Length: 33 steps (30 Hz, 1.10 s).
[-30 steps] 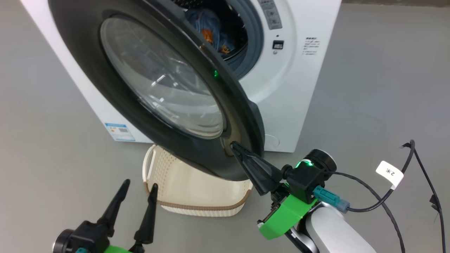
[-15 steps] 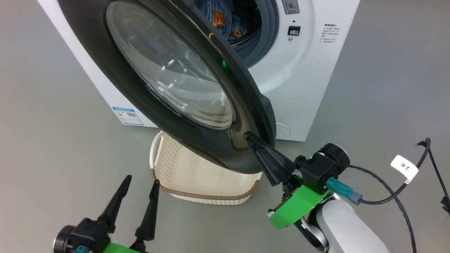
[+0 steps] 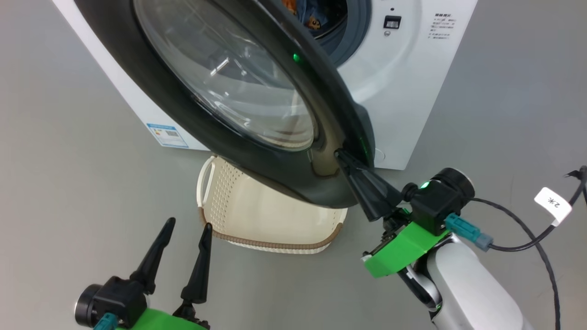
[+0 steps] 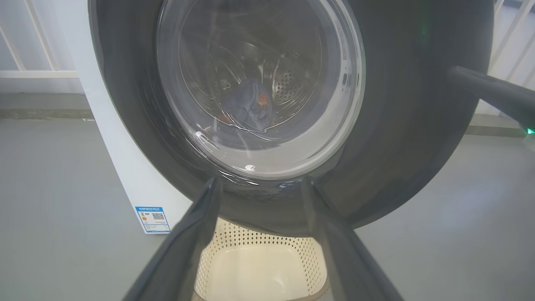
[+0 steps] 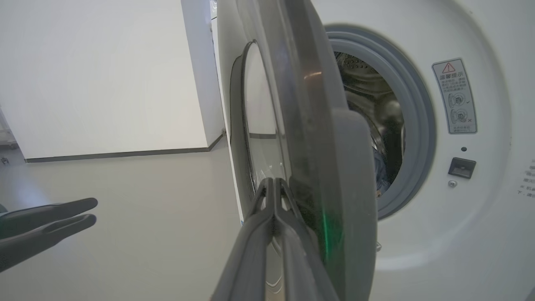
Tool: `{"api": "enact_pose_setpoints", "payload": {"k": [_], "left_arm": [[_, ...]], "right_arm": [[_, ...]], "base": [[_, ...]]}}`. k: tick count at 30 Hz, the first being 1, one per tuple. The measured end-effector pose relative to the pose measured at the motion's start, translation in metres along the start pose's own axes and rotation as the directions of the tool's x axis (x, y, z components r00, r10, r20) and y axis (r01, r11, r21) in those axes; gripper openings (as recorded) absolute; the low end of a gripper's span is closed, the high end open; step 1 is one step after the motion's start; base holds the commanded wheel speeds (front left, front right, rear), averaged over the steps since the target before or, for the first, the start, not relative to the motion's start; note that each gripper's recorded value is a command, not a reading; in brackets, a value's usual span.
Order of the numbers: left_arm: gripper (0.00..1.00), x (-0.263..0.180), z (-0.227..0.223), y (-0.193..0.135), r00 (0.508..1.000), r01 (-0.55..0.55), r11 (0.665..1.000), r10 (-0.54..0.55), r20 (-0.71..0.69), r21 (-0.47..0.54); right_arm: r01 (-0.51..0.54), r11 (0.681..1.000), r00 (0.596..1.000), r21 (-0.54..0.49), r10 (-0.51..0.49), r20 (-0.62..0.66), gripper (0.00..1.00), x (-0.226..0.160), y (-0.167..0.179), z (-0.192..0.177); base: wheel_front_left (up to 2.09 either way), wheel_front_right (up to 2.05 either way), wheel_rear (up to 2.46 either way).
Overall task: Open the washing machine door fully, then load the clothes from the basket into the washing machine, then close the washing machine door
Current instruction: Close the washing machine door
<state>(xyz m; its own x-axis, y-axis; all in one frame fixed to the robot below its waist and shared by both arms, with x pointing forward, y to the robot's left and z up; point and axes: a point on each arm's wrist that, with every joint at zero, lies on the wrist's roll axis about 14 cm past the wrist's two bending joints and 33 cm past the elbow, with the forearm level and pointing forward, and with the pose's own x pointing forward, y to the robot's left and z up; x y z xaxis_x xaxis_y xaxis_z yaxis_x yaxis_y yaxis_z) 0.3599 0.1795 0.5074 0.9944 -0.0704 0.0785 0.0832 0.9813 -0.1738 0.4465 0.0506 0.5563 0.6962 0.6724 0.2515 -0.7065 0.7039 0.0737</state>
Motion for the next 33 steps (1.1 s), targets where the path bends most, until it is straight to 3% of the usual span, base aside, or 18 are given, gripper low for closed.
{"api": "enact_pose_setpoints", "payload": {"k": [33], "left_arm": [[1.0,0.033,-0.013,0.008,0.998,-0.057,0.998,0.057,-0.012,-0.02]], "right_arm": [[0.049,0.996,0.998,-0.075,-0.046,0.04,0.0,0.053,-0.09,-0.029]], "base": [[0.0,0.0,0.0]]}}
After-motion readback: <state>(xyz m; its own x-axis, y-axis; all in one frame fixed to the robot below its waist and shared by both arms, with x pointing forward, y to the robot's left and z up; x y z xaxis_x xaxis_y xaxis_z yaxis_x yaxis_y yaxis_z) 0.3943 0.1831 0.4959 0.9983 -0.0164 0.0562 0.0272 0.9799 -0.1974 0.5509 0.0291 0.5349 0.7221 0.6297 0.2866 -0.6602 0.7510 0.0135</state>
